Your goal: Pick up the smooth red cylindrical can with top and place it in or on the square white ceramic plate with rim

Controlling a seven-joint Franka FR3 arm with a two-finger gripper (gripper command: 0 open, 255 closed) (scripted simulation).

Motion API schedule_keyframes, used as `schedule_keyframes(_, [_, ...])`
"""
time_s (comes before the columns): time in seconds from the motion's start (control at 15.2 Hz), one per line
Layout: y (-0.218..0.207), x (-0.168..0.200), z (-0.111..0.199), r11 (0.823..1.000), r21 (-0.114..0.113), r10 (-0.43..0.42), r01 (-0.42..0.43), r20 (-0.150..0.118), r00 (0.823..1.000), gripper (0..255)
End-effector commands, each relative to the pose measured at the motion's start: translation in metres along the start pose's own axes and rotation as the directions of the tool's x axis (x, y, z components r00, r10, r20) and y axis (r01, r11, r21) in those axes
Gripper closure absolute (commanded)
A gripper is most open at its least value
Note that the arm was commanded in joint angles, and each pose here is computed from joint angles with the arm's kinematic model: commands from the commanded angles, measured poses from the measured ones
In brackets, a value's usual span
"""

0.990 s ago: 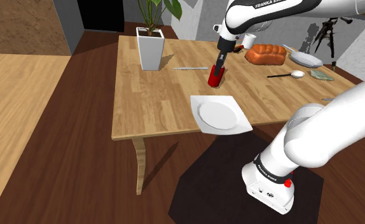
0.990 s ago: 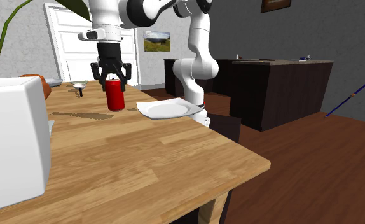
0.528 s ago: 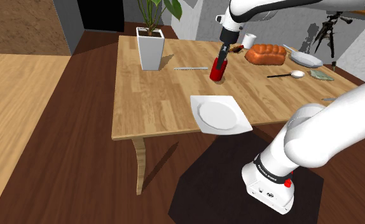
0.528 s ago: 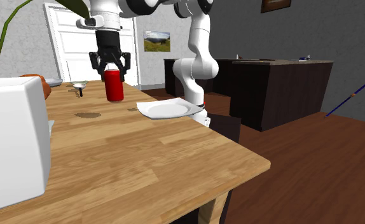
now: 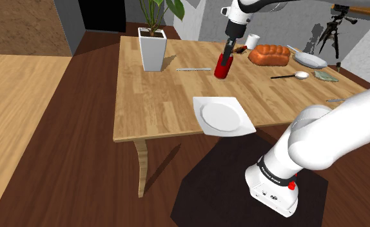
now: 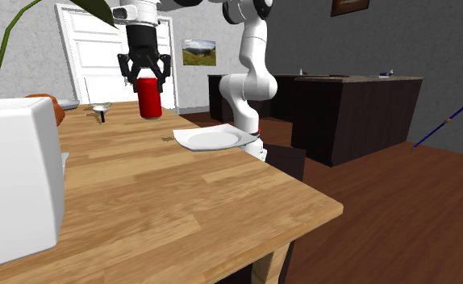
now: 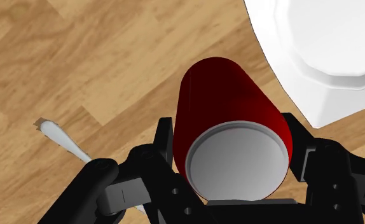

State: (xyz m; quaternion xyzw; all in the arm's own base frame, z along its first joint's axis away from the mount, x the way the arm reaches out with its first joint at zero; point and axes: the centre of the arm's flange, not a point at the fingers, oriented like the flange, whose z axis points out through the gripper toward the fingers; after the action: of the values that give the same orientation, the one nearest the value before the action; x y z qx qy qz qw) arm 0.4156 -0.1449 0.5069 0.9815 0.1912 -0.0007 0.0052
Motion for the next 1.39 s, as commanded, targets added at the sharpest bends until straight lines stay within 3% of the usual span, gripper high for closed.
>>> schedule_keyframes(0.0, [-0.019,-0.01,-0.007,1.0,-0.001,0.001,-0.001,0.0,1.0,255])
schedule_keyframes(0.79, [-0.174,-0.068,-0.03,1.0,-0.001,0.001,-0.001,0.0,1.0,255])
schedule_keyframes(1.32, [-0.174,-0.067,0.012,1.0,-0.001,0.001,-0.001,0.0,1.0,255])
